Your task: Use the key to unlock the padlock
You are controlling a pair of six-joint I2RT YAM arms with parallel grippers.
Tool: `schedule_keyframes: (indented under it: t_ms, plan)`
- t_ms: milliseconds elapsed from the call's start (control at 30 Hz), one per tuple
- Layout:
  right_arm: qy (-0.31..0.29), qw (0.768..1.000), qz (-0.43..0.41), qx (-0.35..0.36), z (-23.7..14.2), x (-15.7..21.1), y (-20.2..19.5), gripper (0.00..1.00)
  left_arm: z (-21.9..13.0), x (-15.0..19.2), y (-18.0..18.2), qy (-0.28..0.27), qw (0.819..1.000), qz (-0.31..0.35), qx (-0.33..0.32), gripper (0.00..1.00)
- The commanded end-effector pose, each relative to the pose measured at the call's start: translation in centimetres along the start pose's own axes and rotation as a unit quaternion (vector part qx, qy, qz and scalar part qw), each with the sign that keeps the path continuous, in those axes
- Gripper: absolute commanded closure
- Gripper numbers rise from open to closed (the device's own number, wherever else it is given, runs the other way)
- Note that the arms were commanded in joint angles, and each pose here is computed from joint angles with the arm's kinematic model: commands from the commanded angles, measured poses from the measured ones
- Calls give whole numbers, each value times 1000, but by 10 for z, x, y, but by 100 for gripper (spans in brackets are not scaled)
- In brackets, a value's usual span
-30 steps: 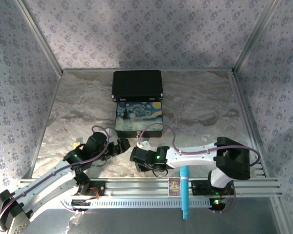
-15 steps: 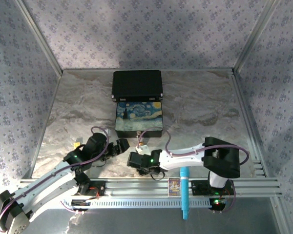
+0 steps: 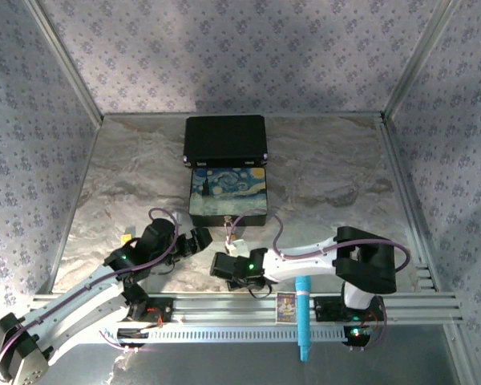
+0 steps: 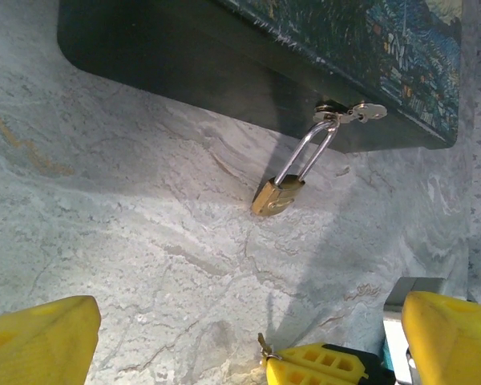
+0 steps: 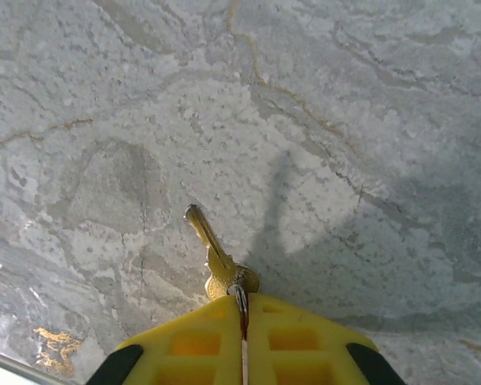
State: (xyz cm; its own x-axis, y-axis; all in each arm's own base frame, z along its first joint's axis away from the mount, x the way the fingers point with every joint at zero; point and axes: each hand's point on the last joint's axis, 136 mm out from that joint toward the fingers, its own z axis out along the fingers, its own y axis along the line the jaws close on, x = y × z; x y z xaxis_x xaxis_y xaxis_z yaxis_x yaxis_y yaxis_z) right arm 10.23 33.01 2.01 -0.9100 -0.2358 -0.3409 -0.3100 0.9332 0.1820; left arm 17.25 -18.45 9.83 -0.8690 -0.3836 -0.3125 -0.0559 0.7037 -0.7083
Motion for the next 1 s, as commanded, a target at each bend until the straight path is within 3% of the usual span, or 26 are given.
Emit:
schedule_keyframes:
  t_ms: [0,167,467,767,867,967]
  plan:
    - [4,1000,12,-9,10,5,-11,97,2,-3,-14,-9,999,-12,36,6]
    - [-18,999,-10,-49,1,-10,-10,100,11,-2,-37,-2,995,-18,98,11]
    - [-76,985,-58,-141,-37,-45,-3,100,22,9,-74,15,990,15,143,27]
    - [-94,975,-82,-184,-65,-59,1,100,35,24,-93,44,988,54,138,30]
    - [-103,971,-66,-206,-69,-62,0,100,37,26,-97,51,987,60,138,37]
    - [-114,967,-52,-220,-74,-65,-4,100,41,28,-94,56,989,56,128,51]
